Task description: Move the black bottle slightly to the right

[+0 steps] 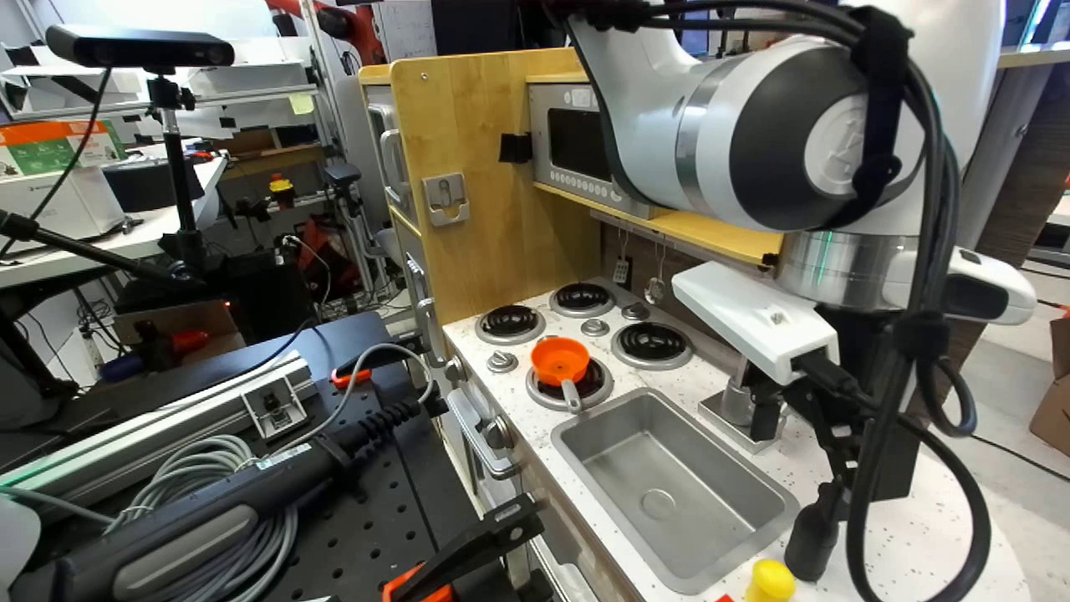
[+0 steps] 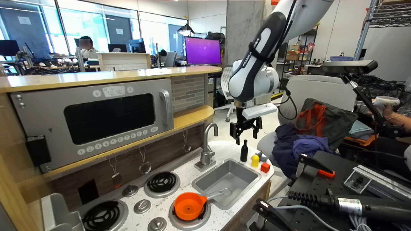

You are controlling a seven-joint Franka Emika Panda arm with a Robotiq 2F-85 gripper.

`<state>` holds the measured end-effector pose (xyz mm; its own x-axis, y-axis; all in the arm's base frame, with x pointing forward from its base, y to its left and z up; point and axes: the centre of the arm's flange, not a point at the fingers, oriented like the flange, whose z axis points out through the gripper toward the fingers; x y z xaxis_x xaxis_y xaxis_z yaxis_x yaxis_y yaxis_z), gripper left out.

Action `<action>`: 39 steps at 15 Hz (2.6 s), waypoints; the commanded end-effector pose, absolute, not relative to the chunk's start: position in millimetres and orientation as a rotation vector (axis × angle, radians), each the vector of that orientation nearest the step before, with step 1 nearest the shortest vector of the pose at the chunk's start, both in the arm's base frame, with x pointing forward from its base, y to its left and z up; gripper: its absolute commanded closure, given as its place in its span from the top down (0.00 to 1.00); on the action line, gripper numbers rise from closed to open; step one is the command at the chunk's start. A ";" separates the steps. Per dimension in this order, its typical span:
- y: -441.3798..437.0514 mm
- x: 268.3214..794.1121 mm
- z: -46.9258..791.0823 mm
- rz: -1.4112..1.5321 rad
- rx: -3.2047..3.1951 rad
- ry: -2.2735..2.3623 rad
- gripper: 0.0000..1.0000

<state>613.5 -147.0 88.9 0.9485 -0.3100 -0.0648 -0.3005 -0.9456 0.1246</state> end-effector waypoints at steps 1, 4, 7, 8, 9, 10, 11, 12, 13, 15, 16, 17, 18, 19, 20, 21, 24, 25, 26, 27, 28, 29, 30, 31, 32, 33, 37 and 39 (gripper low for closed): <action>-159.7 637.5 71.5 -0.152 2.995 -0.437 1.00; -158.2 642.1 65.1 -0.156 2.992 -0.374 1.00; -156.1 647.5 62.8 -0.167 2.987 -0.303 0.98; -156.4 649.9 63.6 -0.173 2.983 -0.279 0.89; -156.8 651.6 63.6 -0.177 2.981 -0.260 0.73; -157.7 653.4 64.2 -0.176 2.979 -0.239 0.72; -158.0 654.9 65.0 -0.180 2.978 -0.220 0.64; -158.8 655.7 65.5 -0.186 2.973 -0.202 0.56; -159.4 656.9 67.1 -0.187 2.967 -0.186 0.47; -161.0 658.6 69.7 -0.179 2.959 -0.159 0.32; -161.6 659.2 71.4 -0.174 2.952 -0.146 0.25; -162.1 659.1 72.6 -0.170 2.949 -0.136 0.17; -162.4 658.1 73.5 -0.169 2.945 -0.119 0.10; -163.0 657.7 74.8 -0.165 2.939 -0.107 0.01; -163.9 656.9 75.4 -0.164 2.938 -0.095 0.00; -164.8 656.3 75.6 -0.165 2.933 -0.086 0.00; -167.8 654.5 76.1 -0.168 2.929 -0.075 0.00; -168.6 654.2 76.5 -0.166 2.926 -0.074 0.00; -169.1 654.2 77.2 -0.164 2.924 -0.073 0.00; -169.3 654.2 77.6 -0.162 2.924 -0.075 0.00; -169.3 654.2 78.0 -0.160 2.924 -0.078 0.00; -169.3 654.1 78.2 -0.158 2.924 -0.081 0.00; -169.3 653.9 78.2 -0.156 2.923 -0.088 0.00; -169.2 653.6 78.1 -0.153 2.923 -0.096 0.00; -169.2 653.7 78.1 -0.151 2.924 -0.105 0.00; -168.9 654.0 78.2 -0.149 2.926 -0.116 0.14; -168.1 655.9 79.3 -0.138 2.933 -0.154 0.32; -168.1 656.3 79.7 -0.134 2.933 -0.170 0.42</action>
